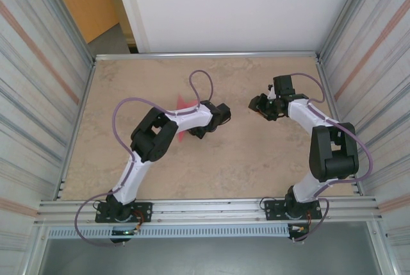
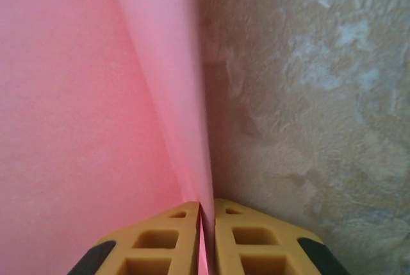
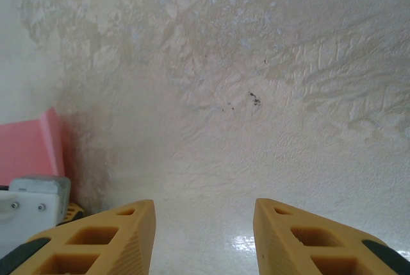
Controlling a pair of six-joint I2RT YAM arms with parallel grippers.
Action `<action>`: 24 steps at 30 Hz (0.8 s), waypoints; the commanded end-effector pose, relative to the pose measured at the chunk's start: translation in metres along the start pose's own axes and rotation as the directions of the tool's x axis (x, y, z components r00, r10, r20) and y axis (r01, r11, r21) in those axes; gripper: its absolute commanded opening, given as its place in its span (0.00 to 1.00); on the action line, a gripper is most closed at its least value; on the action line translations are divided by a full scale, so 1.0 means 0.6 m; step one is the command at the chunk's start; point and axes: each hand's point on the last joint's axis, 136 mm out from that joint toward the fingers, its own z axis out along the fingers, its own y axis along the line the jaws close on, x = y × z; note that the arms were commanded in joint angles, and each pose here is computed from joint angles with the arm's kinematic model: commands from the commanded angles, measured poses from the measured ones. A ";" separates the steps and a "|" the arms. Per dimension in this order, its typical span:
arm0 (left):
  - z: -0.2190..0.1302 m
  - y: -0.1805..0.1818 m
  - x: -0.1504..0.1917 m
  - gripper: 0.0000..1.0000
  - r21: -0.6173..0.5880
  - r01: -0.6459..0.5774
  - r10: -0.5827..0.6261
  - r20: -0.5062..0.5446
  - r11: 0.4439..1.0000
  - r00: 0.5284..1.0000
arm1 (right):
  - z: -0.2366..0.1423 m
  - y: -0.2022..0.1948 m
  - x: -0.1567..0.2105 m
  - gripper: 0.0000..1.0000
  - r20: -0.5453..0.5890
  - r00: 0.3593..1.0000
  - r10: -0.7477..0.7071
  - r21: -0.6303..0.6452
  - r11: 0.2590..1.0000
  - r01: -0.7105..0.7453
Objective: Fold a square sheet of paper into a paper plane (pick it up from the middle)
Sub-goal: Turn over the paper at the center of the table.
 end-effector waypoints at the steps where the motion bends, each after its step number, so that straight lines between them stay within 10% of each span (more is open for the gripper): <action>1: 0.004 -0.019 0.008 0.14 0.007 0.013 -0.013 -0.012 1.000 1.000 | 0.007 -0.005 0.003 0.44 -0.014 0.999 0.039 -0.006 0.999 -0.039; 24: -0.117 -0.066 -0.033 0.31 0.422 0.145 -0.183 0.051 0.895 0.982 | 0.012 -0.001 -0.001 0.45 -0.009 0.998 0.056 -0.018 0.998 -0.056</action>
